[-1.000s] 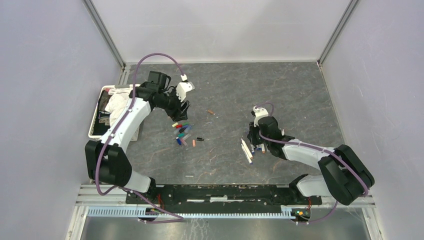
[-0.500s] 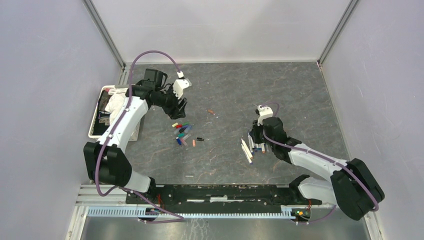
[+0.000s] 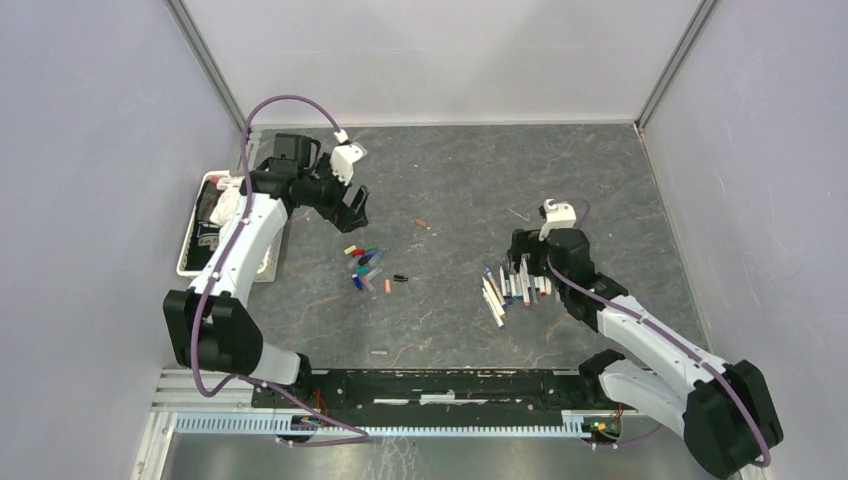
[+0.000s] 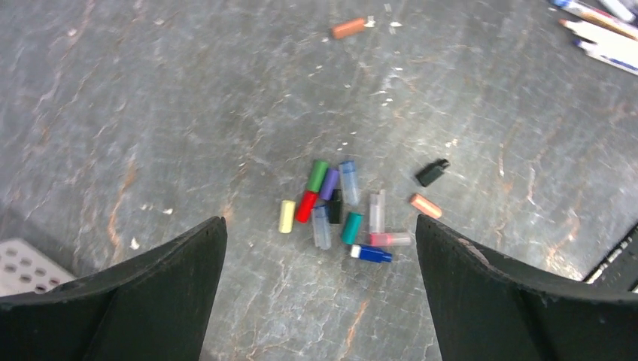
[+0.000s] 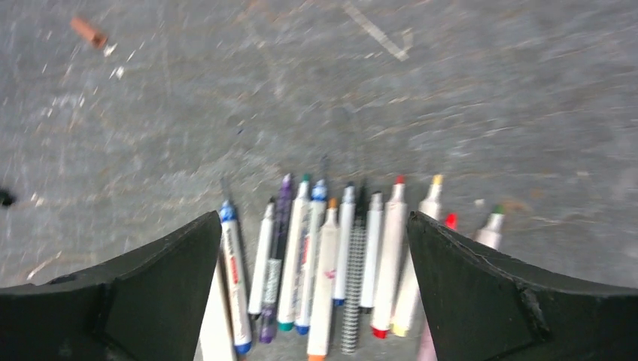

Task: Open the pen caps
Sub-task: Reset both arms

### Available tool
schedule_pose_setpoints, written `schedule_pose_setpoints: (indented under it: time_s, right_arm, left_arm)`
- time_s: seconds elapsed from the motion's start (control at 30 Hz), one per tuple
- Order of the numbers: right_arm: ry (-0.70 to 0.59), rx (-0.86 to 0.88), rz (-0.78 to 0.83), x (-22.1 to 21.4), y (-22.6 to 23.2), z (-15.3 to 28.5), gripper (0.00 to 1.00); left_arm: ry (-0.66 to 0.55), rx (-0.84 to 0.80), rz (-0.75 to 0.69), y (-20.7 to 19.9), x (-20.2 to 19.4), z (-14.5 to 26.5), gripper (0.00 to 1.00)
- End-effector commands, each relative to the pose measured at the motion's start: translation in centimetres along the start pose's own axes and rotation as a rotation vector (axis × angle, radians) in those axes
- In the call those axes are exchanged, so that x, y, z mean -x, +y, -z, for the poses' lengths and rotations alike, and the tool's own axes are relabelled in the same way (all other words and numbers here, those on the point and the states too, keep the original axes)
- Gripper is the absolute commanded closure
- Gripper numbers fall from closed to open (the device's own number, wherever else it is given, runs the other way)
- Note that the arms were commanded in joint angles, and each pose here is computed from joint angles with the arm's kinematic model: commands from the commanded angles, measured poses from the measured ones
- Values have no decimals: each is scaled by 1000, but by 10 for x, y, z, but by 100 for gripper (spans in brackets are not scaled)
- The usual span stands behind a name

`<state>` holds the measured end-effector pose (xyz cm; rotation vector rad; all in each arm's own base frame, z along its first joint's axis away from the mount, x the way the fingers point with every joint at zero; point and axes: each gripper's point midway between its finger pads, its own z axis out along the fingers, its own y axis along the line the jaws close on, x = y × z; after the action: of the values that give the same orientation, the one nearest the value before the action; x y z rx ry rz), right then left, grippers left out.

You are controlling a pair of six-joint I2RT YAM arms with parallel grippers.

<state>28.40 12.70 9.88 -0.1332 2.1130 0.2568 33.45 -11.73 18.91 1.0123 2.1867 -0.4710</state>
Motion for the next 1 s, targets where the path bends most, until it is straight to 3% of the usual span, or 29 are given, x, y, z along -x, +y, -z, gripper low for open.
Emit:
schedule_pose_setpoints:
  time_s: [0.0, 0.2, 0.3, 0.5, 0.67, 0.83, 0.97]
  right_arm:
    - [-130, -241, -29, 44, -46, 16, 2]
    - [-257, -702, 4, 49, -126, 46, 2]
    - [-339, -904, 38, 26, -161, 67, 2]
    - [-466, -970, -55, 3, -187, 80, 2]
    - [-441, -968, -46, -4, -194, 73, 2]
    - [-430, -975, 13, -7, -200, 70, 2]
    - [-438, -941, 41, -13, -199, 67, 2]
  left_arm:
    - [-107, 180, 132, 34, 10, 6, 0]
    - [-197, 501, 293, 85, -23, -10, 0]
    - [-253, 515, 275, 88, -37, -29, 0]
    - [-289, 555, 331, 99, -54, -53, 0]
    - [-393, 601, 313, 96, -68, -56, 0]
    - [-419, 614, 320, 95, -80, -64, 0]
    - [-477, 650, 229, 94, -79, -57, 1]
